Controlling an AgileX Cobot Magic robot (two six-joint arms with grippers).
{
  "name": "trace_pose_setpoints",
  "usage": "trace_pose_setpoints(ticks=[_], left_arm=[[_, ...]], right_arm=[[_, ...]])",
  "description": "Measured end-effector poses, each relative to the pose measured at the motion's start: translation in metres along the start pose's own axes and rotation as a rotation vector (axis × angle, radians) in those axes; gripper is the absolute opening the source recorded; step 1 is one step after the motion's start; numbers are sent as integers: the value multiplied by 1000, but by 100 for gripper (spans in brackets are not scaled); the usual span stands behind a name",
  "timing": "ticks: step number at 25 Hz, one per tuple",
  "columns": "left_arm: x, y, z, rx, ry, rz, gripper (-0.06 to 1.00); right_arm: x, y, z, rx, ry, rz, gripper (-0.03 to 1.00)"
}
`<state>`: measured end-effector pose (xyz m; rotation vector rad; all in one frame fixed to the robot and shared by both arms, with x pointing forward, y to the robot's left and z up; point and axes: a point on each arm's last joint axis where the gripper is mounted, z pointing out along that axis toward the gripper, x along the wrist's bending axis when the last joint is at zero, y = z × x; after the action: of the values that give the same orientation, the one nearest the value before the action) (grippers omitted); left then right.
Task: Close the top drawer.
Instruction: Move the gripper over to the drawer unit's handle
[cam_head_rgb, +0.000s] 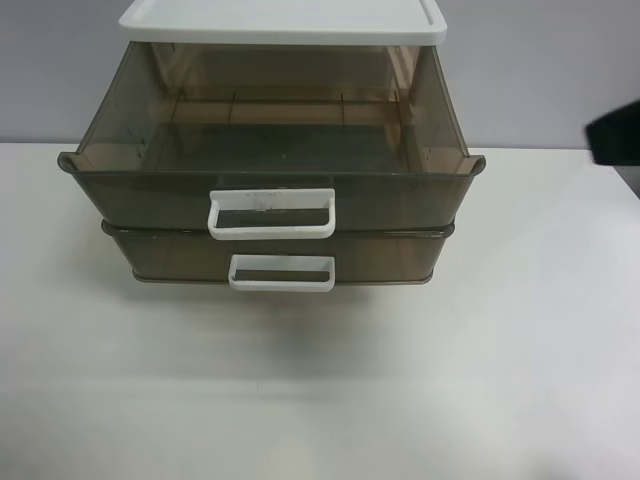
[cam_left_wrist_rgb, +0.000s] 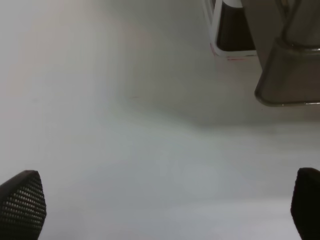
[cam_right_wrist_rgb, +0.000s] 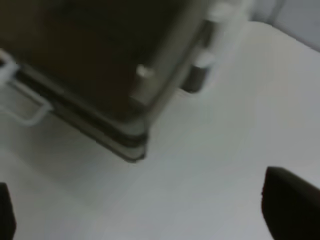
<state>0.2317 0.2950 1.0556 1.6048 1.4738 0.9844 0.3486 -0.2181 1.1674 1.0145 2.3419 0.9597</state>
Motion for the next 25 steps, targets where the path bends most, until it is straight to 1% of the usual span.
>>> trace_pose_setpoints(ticks=[3,5,9,12,16,20,23,25], left_arm=[[0,0,0,0,0,0,99],[0,0,0,0,0,0,99],[0,0,0,0,0,0,99],[0,0,0,0,0,0,99],[0,0,0,0,0,0,99],[0,0,0,0,0,0,99],[0,0,0,0,0,0,99],[0,0,0,0,0,0,99]], right_arm=[[26,34,22,65,70,-159,96],[51,53,42,115,113,-256,96],[102,73,65,163,208,-385,96],[137,76,82,209,257,-461,96],[179,62,109,320,296,-548,96],[199,47,136,433,290,-588,96],[204,41,153,483,252,-622,96],[203,40,161,498,232,-629,97]])
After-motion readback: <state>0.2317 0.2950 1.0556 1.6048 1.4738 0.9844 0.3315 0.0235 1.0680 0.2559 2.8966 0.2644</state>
